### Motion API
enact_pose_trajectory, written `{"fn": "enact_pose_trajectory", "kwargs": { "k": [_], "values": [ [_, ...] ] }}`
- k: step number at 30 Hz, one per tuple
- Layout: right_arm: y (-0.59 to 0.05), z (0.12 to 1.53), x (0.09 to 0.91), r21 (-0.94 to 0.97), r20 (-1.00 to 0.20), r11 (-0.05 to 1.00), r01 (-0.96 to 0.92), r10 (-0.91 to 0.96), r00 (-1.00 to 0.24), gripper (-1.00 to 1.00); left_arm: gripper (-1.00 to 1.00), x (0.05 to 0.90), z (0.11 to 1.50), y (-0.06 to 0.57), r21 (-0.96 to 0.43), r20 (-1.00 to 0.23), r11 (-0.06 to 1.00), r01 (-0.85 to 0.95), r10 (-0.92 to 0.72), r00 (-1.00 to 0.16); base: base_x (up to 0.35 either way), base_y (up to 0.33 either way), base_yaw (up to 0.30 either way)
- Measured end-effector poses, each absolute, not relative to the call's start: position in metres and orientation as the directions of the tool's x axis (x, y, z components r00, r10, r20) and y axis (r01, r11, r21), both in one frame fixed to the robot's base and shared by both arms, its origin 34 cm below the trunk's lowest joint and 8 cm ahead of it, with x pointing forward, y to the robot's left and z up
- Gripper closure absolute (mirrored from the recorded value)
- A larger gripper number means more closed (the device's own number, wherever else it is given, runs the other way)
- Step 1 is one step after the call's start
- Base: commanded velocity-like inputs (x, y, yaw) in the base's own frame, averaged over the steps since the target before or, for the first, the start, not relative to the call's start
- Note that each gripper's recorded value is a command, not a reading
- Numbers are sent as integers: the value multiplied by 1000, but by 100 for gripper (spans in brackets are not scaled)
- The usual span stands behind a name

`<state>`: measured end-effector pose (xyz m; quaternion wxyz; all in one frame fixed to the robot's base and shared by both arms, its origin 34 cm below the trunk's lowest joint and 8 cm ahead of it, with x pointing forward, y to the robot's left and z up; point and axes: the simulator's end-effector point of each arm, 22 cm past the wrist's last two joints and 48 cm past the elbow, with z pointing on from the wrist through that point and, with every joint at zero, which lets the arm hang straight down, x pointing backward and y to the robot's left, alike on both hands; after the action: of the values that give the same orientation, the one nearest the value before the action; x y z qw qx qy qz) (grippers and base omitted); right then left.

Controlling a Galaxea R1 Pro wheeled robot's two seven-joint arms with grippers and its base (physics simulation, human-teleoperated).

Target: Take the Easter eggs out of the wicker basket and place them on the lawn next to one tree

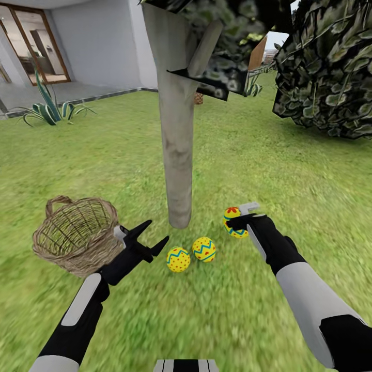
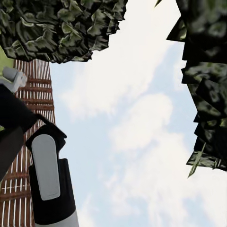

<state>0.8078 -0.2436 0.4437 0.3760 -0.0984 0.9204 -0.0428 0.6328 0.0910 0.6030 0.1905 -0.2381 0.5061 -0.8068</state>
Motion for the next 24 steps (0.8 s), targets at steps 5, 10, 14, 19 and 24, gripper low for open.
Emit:
{"fn": "enact_pose_trajectory", "kwargs": {
  "k": [5,10,14,19,24],
  "values": [
    [-246,444,808,-164,-682,977,-139,-214,-699,100,-100,633,603,91,-908,191,-414,66,-548,-814,44,-318,267],
    [-247,443,807,-166,-681,977,-136,-214,-700,100,-100,633,603,91,-908,191,-414,66,-549,-814,151,-330,291],
    [-246,443,807,-168,-681,976,-139,-216,-700,100,-100,633,603,91,-908,191,-414,66,-549,-814,225,-280,292],
    [-237,438,804,-193,-668,965,-175,-260,-698,100,-100,633,602,91,-908,192,-414,65,-549,-814,185,-179,233],
    [-237,439,806,-194,-674,965,-175,-261,-691,100,-100,633,593,91,-906,219,-422,41,-548,-807,8,-8,13]
  ]
}}
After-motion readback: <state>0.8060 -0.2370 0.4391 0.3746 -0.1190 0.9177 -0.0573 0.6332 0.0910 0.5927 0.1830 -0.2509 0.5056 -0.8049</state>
